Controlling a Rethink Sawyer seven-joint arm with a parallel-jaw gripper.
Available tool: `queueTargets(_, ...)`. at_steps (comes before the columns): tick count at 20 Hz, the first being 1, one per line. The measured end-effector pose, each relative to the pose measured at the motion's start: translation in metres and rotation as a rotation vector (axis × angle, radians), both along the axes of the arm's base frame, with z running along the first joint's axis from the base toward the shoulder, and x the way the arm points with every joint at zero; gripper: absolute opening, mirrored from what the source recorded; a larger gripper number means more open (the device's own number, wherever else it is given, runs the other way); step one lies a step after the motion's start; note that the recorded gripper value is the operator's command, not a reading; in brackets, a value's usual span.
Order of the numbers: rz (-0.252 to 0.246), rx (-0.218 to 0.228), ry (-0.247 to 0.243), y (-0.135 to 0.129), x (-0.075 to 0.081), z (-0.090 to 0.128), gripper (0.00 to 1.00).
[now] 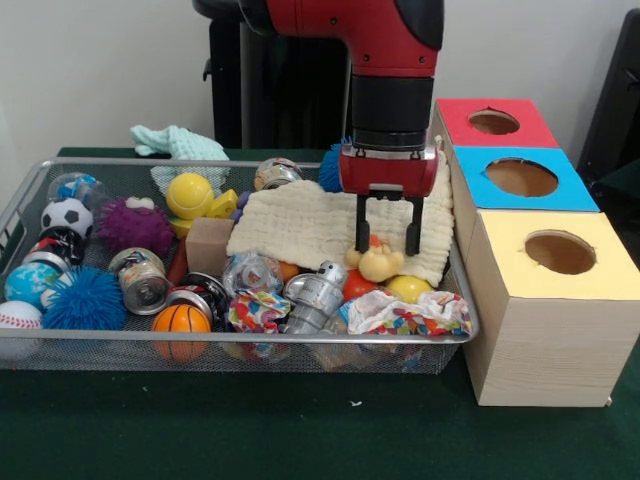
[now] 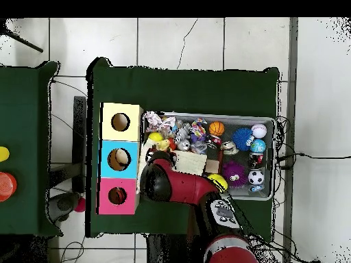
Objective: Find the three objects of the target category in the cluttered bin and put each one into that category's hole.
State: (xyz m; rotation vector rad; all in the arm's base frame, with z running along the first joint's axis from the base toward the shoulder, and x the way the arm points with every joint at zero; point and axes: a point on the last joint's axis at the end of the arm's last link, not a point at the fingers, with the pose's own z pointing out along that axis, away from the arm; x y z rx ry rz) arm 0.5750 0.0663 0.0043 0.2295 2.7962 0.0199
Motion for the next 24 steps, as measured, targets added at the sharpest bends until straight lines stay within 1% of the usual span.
queueTargets(2, 0.002, -0.01, 0.001, -0.002, 0.0, -0.001, 1.0)
queueTargets(7, 0.025, -0.048, -0.003, -0.007, 0.0, -0.003, 1.0)
queueTargets(8, 0.034, -0.061, -0.003, -0.01, -0.001, -0.004, 0.0)
queueTargets(15, 0.041, -0.078, -0.002, -0.016, -0.003, -0.004, 0.0)
queueTargets(19, 0.047, -0.081, -0.006, -0.017, -0.003, -0.001, 0.0)
queueTargets(21, 0.043, -0.08, -0.01, -0.018, 0.0, 0.002, 0.0)
queueTargets(24, 0.026, -0.067, -0.001, -0.026, 0.005, 0.012, 0.0)
